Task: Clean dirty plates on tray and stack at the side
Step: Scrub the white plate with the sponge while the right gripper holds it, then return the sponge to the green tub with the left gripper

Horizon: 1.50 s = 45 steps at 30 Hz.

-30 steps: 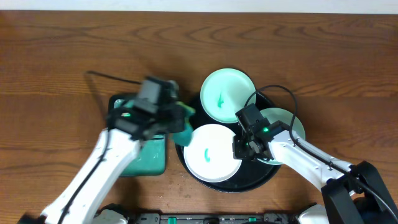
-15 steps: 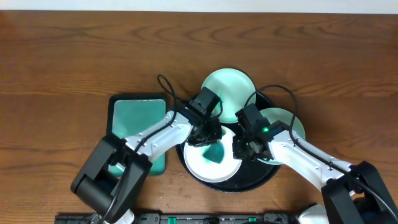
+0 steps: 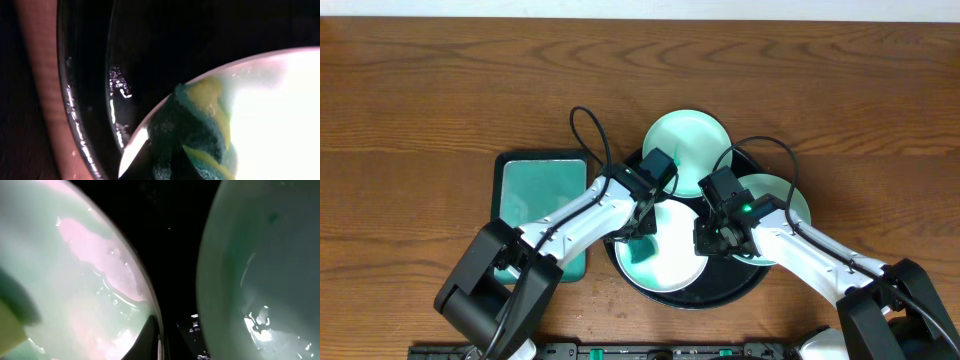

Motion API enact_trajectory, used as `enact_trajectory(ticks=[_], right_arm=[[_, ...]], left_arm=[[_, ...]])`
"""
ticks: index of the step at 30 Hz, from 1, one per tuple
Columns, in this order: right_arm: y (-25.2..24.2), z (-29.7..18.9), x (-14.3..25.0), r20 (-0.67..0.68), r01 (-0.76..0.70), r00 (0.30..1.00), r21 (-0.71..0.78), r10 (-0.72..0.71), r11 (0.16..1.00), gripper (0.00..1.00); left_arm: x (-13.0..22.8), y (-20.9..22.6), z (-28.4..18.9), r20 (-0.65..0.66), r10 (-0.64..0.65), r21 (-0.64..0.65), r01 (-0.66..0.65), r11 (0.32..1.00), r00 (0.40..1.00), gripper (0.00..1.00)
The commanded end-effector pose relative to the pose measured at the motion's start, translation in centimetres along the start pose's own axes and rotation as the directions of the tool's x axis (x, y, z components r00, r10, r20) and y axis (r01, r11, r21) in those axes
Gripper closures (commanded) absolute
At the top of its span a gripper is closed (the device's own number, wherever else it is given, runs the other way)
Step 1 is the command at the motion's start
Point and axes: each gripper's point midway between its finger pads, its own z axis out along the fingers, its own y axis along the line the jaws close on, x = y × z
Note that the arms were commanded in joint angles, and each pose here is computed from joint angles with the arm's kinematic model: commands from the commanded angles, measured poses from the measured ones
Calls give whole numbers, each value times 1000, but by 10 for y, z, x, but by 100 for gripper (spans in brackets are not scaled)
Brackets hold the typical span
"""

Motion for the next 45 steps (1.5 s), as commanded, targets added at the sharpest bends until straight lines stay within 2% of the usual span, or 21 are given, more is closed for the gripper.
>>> enact_trajectory(ticks=[1, 3, 5, 7, 10, 21, 23, 26, 30, 35, 45], right_arm=[[-25, 9, -1, 14, -26, 1000, 116, 25, 993, 99], [-25, 9, -1, 14, -26, 1000, 116, 25, 993, 99], [-25, 9, -1, 14, -26, 1000, 116, 25, 993, 99], [-25, 9, -1, 14, -26, 1000, 116, 25, 993, 99], [-25, 9, -1, 14, -26, 1000, 116, 25, 993, 99], [-25, 9, 0, 13, -26, 1000, 117, 25, 993, 99], [-25, 9, 0, 13, -26, 1000, 117, 25, 993, 99], [-26, 9, 0, 12, -27, 1000, 118, 25, 993, 99], [-26, 9, 0, 12, -27, 1000, 118, 25, 993, 99], [-26, 9, -1, 15, -27, 1000, 120, 25, 992, 99], [-27, 9, 0, 15, -26, 1000, 125, 25, 992, 99]], left_arm=[[-9, -14, 17, -5, 27, 100, -26, 995, 1000, 93], [-4, -59, 10, -42, 74, 329, -56, 943, 996, 93], [0, -93, -1, -48, 124, 490, -84, 868, 991, 92], [5, -115, -10, -44, 166, 577, -110, 809, 985, 92], [14, -126, -9, -55, 203, 608, -128, 784, 978, 92], [53, -112, 1, -253, 234, 577, -47, 816, 939, 93], [60, -101, 5, -291, 220, 534, -32, 845, 931, 93], [61, -74, 17, -308, 159, 398, -25, 917, 938, 93], [45, -25, 31, -244, 45, 148, -9, 989, 969, 93], [11, 18, 20, -101, -16, -31, 13, 999, 995, 93], [-41, 29, -52, 115, -37, 103, 25, 994, 993, 93]])
